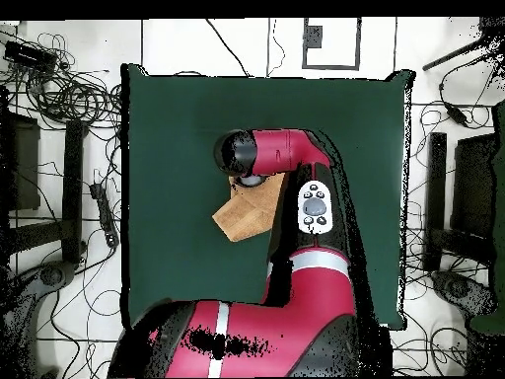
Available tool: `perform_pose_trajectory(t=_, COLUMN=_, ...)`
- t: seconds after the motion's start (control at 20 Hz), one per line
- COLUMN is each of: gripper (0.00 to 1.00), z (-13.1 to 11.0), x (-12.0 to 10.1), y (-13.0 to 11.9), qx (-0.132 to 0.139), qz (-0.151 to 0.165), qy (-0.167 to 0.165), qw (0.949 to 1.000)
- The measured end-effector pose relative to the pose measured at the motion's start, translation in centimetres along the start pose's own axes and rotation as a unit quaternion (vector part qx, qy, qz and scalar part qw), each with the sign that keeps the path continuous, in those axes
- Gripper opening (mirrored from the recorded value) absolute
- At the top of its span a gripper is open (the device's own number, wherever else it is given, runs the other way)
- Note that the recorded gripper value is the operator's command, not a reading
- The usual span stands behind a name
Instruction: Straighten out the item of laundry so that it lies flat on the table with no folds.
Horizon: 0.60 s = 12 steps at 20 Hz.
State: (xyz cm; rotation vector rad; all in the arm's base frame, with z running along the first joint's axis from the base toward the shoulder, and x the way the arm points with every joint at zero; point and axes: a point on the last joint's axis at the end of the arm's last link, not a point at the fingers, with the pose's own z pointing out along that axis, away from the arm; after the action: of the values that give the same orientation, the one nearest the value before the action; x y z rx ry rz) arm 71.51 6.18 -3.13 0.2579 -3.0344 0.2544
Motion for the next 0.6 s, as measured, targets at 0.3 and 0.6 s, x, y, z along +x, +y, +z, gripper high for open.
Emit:
perform_pose_trajectory(t=0.3, gripper=0.00, z=-1.4, x=-1.0, y=-1.1, qx=0.004, qz=0.006, qy=0.059, qw=0.9982)
perform_pose_trajectory(t=0.6, gripper=0.00, z=-4.9, x=-2.7, y=-3.2, qx=-0.006, qz=0.027, qy=0.145, qw=0.9890)
